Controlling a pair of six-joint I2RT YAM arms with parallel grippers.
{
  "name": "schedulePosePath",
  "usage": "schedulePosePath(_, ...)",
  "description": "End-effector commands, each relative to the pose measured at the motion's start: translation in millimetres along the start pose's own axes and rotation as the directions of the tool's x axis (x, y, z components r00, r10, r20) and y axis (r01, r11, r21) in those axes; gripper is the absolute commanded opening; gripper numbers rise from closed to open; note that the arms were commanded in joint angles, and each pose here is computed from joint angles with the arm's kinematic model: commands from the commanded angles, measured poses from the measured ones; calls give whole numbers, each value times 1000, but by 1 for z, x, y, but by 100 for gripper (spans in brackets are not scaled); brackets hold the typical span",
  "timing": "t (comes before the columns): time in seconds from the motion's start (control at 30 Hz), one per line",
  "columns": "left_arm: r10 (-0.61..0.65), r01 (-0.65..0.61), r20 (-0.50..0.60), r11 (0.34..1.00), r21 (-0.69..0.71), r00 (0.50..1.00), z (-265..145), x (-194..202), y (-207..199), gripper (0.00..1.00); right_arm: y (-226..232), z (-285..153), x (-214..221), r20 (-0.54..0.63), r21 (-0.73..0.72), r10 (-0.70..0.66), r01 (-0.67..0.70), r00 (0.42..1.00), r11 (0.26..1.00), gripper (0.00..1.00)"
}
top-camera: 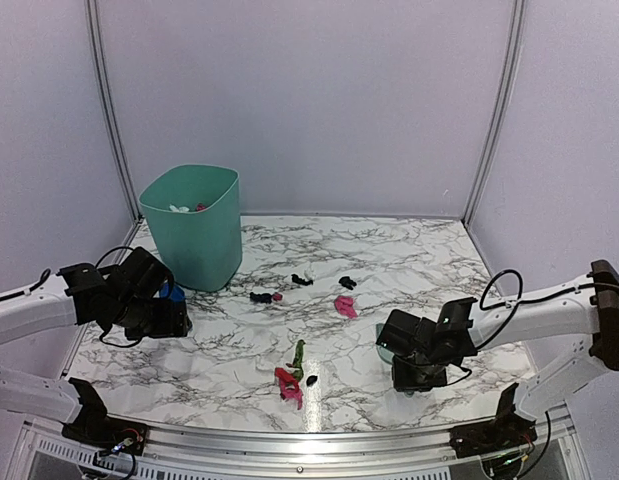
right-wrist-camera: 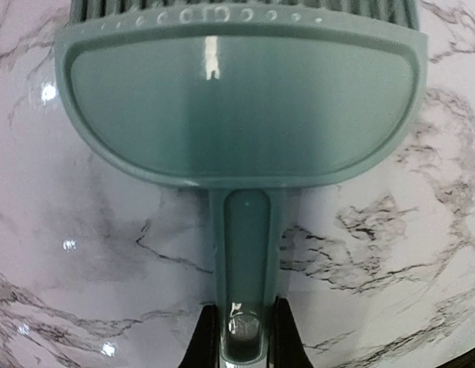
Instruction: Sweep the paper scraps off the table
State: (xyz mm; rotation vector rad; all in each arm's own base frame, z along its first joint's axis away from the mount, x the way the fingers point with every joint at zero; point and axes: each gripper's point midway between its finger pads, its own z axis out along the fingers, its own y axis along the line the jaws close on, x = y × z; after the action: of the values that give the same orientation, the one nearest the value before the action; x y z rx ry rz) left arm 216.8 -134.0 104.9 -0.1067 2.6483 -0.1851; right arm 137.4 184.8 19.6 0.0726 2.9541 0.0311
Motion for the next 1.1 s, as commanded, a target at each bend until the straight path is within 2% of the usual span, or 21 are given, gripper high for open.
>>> schedulePosePath(0.0,28,-28,4,1000,2,1000,-2,-7,-7,89,11,13,8,-37,-37,-12,10,999,999,0)
schedulePosePath(0.13,55,-55,-2,996,65,998,-8,-16,-26,90,18,5,-2,2,-59,-49,49,999,997,0)
schedulePosePath(0.27,86,-84,-7,983,166,996,-18,-29,-56,91,35,-16,-21,92,-118,-111,122,990,986,0)
schedulePosePath(0.43,141,-115,-45,924,366,989,-35,-42,-109,93,62,-53,-49,236,-200,-169,218,957,955,0)
schedulePosePath(0.57,184,-112,-71,814,570,980,-62,-55,-163,93,82,-87,-70,361,-251,-218,319,907,914,0)
schedulePosePath(0.7,217,-101,-73,693,714,973,-86,-71,-206,93,100,-123,-85,470,-286,-251,416,846,863,0)
schedulePosePath(0.87,249,-26,-145,578,816,958,-95,-81,-248,90,118,-158,-96,560,-317,-268,502,784,804,0)
schedulePosePath(1.07,294,10,-181,500,866,938,-94,-88,-285,84,137,-183,-100,602,-349,-277,559,749,752,0)
